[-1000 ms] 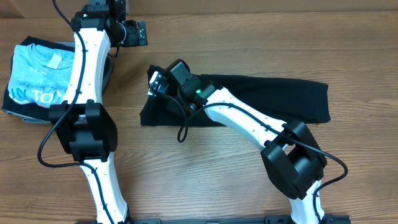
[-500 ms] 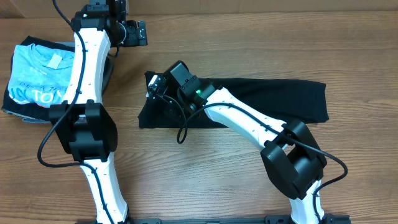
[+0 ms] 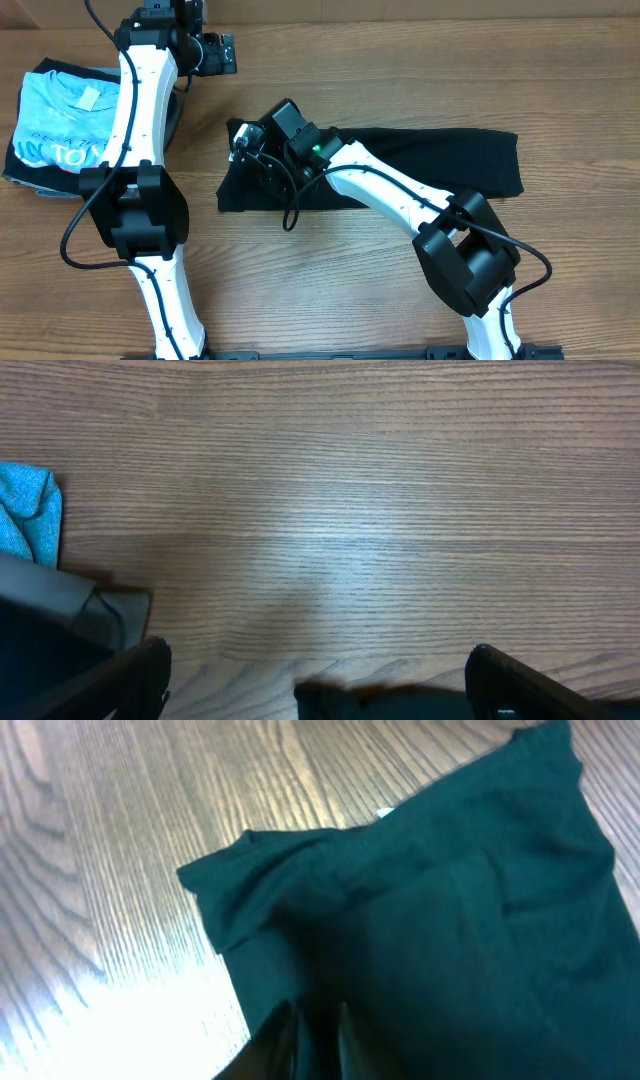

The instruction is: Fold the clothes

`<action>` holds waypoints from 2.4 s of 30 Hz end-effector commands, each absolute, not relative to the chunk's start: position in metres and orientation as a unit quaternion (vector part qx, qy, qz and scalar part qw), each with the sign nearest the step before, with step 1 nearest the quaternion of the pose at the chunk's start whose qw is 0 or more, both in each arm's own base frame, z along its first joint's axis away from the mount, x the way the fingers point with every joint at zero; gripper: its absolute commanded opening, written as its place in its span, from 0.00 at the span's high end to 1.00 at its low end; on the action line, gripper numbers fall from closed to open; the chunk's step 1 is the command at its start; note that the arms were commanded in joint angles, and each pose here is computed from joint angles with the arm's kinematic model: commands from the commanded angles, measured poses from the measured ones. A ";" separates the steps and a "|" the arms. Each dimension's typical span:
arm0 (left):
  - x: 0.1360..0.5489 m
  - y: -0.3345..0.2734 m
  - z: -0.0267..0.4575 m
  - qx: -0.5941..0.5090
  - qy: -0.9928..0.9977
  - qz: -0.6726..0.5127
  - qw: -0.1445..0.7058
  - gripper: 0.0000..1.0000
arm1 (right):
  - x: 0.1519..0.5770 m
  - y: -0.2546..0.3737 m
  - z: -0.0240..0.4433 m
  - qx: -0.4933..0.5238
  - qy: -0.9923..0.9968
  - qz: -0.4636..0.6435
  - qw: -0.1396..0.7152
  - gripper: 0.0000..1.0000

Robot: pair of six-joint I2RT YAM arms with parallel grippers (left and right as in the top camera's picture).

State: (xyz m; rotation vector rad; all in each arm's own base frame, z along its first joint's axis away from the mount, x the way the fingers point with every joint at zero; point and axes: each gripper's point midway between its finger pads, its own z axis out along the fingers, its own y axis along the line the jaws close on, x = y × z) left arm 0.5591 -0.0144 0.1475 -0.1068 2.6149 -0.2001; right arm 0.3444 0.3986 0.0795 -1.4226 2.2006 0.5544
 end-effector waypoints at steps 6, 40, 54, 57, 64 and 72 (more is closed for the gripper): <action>0.558 -0.022 0.153 -0.035 0.962 -0.091 0.256 0.10 | 0.366 0.394 0.127 -0.450 0.824 0.216 0.269 0.47; 0.401 -0.106 0.067 0.019 0.989 -0.132 -0.070 0.96 | 0.316 -0.098 0.075 0.306 0.924 0.228 -0.003 0.41; 0.377 -0.105 0.036 0.015 0.986 -0.126 -0.111 0.94 | 0.332 -0.076 0.038 0.282 0.917 0.281 -0.031 0.55; 0.378 -0.105 0.036 0.015 0.986 -0.125 -0.109 0.93 | 0.329 -0.074 0.037 0.287 0.915 0.282 -0.038 0.55; 0.380 -0.106 0.036 0.018 0.986 -0.126 -0.105 0.92 | 0.321 -0.078 0.025 0.303 0.916 0.258 -0.049 0.46; 0.380 -0.106 0.036 0.018 0.986 -0.126 -0.105 0.91 | 0.318 -0.077 0.021 0.308 0.914 0.258 -0.056 0.50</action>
